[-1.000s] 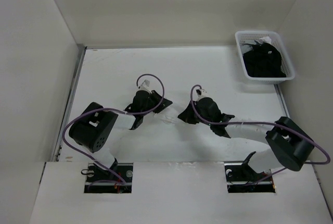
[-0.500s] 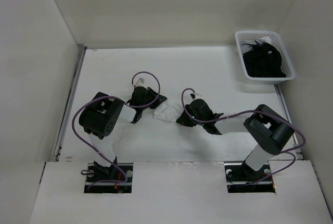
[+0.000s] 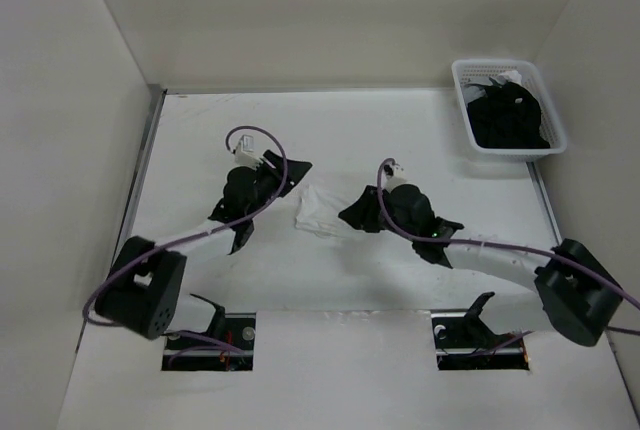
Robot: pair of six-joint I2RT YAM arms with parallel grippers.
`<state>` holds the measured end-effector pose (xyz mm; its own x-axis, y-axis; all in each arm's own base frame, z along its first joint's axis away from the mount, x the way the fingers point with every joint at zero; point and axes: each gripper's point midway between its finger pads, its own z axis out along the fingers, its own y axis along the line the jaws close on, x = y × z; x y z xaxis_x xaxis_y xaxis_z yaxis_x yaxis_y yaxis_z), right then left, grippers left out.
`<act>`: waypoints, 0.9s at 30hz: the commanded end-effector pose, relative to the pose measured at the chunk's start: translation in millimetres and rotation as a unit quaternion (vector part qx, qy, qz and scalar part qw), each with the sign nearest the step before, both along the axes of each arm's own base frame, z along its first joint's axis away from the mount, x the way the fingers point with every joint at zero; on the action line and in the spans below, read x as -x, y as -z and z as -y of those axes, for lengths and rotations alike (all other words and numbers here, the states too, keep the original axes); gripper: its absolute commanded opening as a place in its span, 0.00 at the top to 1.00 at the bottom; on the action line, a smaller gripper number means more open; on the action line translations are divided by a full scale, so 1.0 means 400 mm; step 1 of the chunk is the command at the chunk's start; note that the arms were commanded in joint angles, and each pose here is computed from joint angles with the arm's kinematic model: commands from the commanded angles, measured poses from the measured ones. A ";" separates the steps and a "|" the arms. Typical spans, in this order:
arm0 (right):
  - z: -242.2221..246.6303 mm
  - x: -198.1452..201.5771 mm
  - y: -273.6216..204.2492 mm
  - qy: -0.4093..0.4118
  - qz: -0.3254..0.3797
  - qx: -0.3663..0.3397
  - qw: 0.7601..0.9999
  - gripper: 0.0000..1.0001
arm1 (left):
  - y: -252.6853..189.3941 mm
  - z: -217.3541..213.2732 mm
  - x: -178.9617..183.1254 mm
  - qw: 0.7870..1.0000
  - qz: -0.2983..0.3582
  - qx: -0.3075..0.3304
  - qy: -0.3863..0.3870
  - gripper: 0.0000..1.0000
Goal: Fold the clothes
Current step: Fold the tank top
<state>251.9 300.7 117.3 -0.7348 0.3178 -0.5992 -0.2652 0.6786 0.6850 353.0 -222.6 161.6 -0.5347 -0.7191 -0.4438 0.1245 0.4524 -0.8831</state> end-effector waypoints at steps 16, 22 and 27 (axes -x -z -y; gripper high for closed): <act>0.429 -0.181 -0.180 0.280 0.156 -0.017 0.947 0.70 | 0.144 -0.339 0.201 0.953 -0.093 -0.244 -0.151 0.40; 0.504 -0.192 -0.118 0.347 0.132 -0.016 0.928 0.44 | 0.139 -0.385 0.189 0.946 -0.112 -0.246 -0.177 0.38; 0.554 -0.196 -0.085 0.393 0.127 0.012 0.910 0.37 | 0.160 -0.377 0.185 0.949 -0.117 -0.244 -0.161 0.39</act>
<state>322.0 93.9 138.9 -0.2290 0.6479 -0.7265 0.1283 0.7599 0.6372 272.6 -67.1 87.0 -0.4463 -0.6138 -0.6512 -0.3076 0.7886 -0.5324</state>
